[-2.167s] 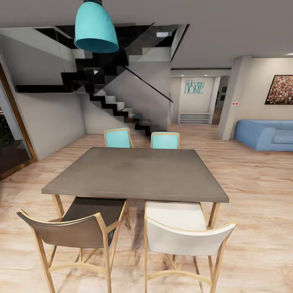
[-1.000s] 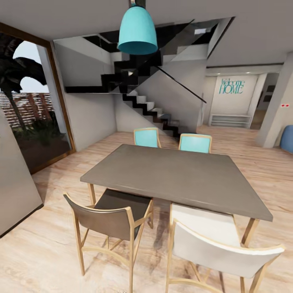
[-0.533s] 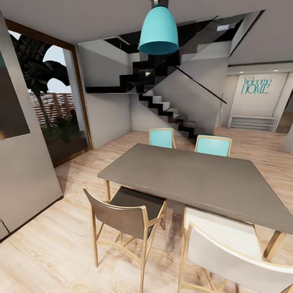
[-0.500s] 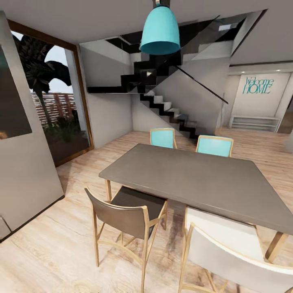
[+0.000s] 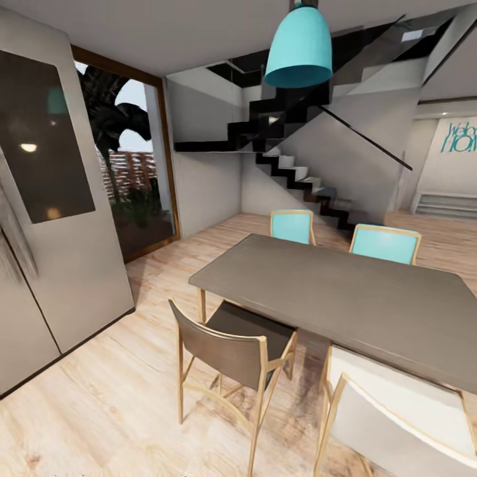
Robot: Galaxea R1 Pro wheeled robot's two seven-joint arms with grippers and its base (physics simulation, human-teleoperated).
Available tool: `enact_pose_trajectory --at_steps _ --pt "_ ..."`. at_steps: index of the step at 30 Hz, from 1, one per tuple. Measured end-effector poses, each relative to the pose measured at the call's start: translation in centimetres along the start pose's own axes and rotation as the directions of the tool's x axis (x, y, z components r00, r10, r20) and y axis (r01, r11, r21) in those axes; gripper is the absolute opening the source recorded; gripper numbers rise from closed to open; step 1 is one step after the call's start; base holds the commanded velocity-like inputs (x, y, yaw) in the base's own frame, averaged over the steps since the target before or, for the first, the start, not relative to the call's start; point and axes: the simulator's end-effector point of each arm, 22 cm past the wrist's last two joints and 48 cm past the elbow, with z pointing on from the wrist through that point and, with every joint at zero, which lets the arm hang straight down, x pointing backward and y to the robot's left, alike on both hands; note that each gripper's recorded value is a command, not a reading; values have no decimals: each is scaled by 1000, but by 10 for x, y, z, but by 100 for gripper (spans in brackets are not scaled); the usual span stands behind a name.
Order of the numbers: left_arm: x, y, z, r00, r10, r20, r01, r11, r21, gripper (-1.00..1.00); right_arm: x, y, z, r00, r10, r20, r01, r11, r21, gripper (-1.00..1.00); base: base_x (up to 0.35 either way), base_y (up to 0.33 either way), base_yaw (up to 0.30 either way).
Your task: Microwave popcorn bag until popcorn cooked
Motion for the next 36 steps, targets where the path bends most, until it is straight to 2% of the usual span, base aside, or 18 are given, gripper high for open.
enact_pose_trajectory --at_steps 36 --pt "0 0 0 1000 0 0 0 1000 0 100 0 0 0 1000 -1 0 1 1000 0 100 0 0 270"
